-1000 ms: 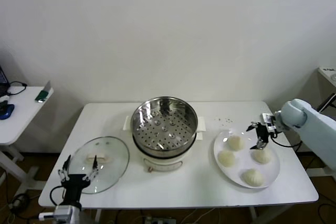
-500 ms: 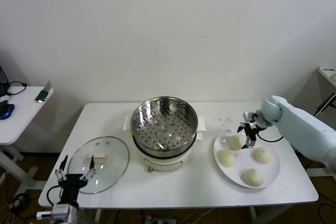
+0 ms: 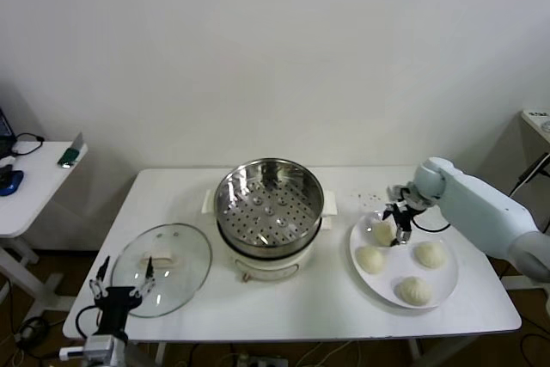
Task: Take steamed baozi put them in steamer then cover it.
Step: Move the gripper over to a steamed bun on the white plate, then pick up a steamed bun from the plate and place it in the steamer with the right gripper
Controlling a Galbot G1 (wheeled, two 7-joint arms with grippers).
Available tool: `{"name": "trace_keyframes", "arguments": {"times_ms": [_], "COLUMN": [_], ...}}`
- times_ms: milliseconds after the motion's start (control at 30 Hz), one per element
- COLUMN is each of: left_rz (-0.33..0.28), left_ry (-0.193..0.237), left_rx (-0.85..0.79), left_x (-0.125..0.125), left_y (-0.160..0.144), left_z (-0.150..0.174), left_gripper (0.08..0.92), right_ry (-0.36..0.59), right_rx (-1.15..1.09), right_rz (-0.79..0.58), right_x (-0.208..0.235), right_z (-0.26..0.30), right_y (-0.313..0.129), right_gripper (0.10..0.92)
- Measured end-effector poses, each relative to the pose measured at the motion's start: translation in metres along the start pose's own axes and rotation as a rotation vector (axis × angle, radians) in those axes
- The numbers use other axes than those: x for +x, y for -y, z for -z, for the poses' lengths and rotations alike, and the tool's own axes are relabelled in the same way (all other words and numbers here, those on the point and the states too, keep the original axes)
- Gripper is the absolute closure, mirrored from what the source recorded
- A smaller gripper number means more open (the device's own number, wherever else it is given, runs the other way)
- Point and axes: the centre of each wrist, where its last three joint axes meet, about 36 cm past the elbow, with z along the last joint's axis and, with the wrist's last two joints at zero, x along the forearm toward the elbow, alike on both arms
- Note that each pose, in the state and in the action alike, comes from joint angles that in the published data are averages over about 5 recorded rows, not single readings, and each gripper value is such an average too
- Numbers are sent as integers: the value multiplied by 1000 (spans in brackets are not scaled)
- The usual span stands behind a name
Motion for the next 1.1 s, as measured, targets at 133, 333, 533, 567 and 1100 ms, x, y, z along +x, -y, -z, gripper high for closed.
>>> {"name": "trace_keyframes", "arguments": {"times_ms": [133,333,533,567,1100], "left_rz": [3,4,4,4,-7], "left_ry": [-5,-10,-11,-12,-24], "left_rx": [-3,-6,-8,-8,-19], "left_x": [1,2,5,5,12], "left_y": [0,-1,-1,-1,-2], "left_z": [-1,-2,-2,-2,-5], "left_gripper": [177,177,177,177,177], "right_ry": [-3,2,17,21,44], "right_rx": [3,9,31,38,414], "right_rz": [-1,-1,-10,-13,-138], "right_x": [1,3,13,17,176], "right_z": [0,0,1,2,86], "right_y": [1,2,5,6,61], "right_gripper": [321,337,336,337,335]}}
